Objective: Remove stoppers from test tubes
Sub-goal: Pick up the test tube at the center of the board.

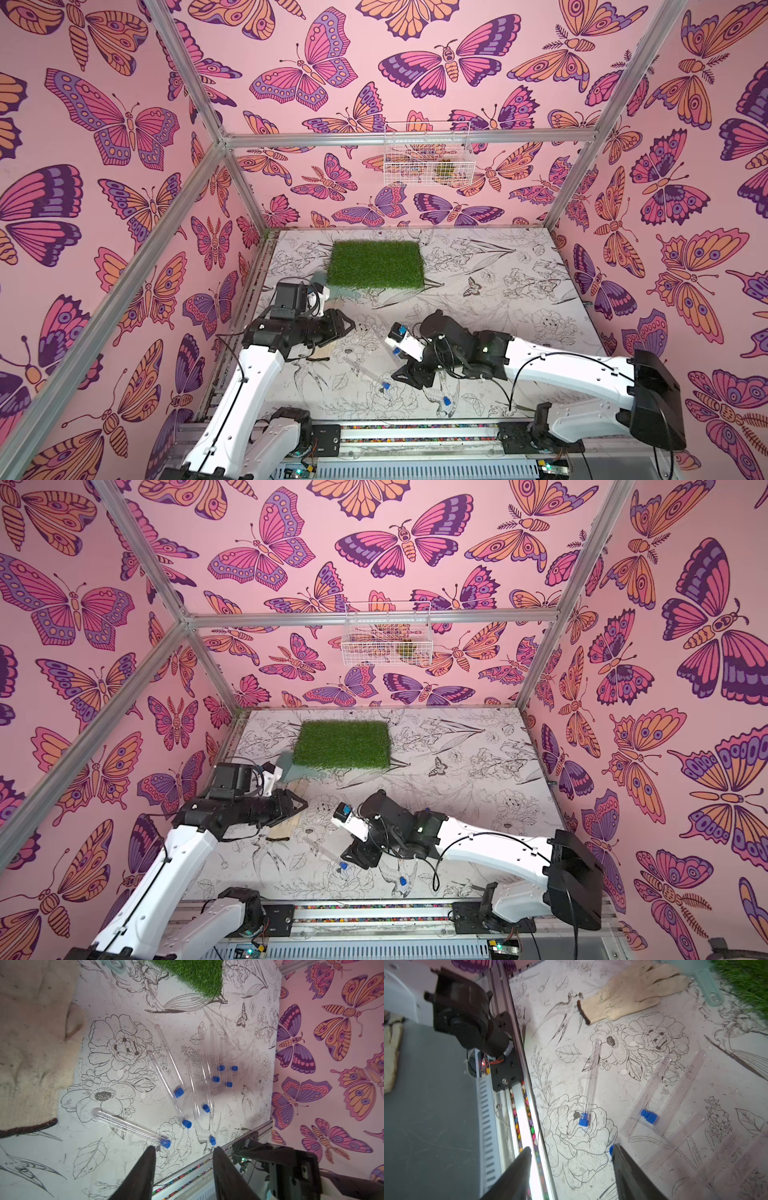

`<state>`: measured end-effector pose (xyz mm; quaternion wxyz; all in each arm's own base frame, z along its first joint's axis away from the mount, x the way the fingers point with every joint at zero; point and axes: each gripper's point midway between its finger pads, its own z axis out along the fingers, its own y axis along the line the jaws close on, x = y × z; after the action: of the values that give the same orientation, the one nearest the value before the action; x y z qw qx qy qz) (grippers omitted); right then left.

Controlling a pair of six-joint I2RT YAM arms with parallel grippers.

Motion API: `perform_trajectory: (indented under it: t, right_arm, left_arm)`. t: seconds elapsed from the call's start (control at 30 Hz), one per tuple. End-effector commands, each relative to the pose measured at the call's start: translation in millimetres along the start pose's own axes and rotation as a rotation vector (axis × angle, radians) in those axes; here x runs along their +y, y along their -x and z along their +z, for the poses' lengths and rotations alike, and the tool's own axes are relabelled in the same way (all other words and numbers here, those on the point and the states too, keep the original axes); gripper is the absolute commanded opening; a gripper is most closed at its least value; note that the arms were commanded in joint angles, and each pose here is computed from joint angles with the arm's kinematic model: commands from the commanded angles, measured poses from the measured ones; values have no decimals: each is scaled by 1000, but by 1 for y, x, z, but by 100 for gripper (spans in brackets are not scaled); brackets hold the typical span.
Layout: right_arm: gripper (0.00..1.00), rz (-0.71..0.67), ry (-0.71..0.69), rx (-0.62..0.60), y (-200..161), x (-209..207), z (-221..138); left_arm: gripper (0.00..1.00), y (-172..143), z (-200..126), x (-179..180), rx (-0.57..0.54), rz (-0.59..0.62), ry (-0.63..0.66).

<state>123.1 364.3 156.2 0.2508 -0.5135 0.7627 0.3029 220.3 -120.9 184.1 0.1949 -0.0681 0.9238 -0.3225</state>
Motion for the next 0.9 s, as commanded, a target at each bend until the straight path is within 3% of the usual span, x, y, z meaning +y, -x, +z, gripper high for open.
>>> perform_trajectory:
  t: [0.0,0.1,0.2,0.3,0.37,0.87]
  right_arm:
    - [63,-137,-35,140,-19,4,17]
    - [62,-171,-65,248,-33,5,37]
    - [60,-152,-91,282,-36,2,57]
    - [59,-111,-113,291,-31,-1,71]
    - [58,-87,-123,310,-29,-3,79]
    - [53,-23,-169,486,-28,-13,115]
  left_arm:
    - [49,-10,-2,17,-42,109,85]
    - [49,-7,-8,11,-134,206,67]
    - [50,3,-29,16,-284,286,123]
    - [60,11,-56,24,-441,321,198]
    - [62,12,-66,23,-500,339,203]
    - [62,7,-82,22,-525,342,222]
